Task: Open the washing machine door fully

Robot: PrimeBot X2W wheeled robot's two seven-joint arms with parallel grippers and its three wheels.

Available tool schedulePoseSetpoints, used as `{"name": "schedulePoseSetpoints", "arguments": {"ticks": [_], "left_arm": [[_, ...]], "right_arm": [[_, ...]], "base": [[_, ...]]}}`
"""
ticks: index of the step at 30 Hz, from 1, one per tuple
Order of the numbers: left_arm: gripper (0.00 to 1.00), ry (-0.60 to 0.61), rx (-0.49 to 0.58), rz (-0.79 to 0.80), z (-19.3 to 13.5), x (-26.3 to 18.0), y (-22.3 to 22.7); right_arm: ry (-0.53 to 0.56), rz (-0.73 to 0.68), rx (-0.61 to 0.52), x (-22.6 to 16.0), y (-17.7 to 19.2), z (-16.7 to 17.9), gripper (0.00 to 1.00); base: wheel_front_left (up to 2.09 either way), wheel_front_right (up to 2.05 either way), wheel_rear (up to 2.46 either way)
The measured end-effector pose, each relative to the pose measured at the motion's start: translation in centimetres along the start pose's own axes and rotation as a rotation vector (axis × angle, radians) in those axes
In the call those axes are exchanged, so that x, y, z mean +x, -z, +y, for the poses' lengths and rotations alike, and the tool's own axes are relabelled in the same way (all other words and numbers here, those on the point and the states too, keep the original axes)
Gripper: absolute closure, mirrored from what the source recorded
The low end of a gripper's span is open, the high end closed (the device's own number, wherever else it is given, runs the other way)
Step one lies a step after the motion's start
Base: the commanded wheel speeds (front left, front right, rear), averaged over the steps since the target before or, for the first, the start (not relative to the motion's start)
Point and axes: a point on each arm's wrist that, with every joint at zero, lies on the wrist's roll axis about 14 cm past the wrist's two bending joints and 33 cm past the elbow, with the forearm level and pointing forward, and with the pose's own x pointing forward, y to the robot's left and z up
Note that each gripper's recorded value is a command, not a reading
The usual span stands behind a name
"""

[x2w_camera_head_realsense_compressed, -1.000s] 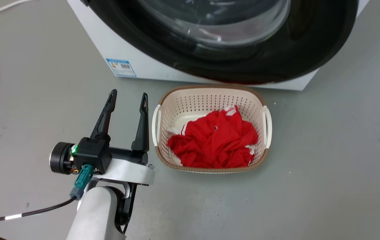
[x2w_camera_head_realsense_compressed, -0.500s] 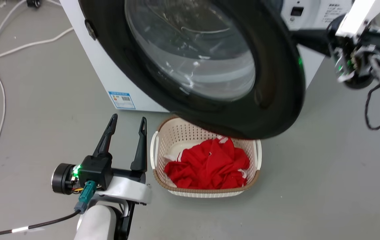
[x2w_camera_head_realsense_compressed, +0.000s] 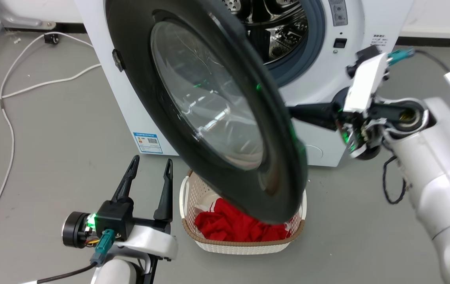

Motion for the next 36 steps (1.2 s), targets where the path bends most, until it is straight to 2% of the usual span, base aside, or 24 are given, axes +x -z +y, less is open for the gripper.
{"name": "schedulePoseSetpoints", "arguments": {"ticks": [13,21,24,28,32,36], "left_arm": [[0.0,-0.005,0.0,-0.007,0.0,-1.2,-0.5],[0.0,-0.003,-0.007,-0.001,-0.2,-1.1,-0.2],[0.0,-0.004,-0.009,-0.001,-0.3,-1.0,-0.2],[0.0,-0.002,-0.011,0.002,-0.4,-0.9,-0.1],[0.0,-0.001,-0.013,0.005,-0.6,-0.8,0.1],[0.0,-0.001,-0.014,0.001,-0.6,-0.8,0.0]], "right_arm": [[-0.151,0.179,-0.039,2.4,7.7,3.3,1.0],[-0.186,0.188,-0.026,3.0,9.4,3.5,1.0],[-0.205,0.091,0.003,2.8,8.1,3.4,1.0],[-0.239,-0.168,0.098,1.2,4.2,2.5,1.0],[-0.232,-0.412,0.205,-1.7,1.6,-0.3,1.0],[-0.216,-0.604,0.303,-5.2,1.0,-3.6,1.0]], "base": [[0.0,0.0,0.0],[0.0,0.0,0.0],[0.0,0.0,0.0],[0.0,0.0,0.0],[0.0,0.0,0.0],[0.0,0.0,0.0]]}}
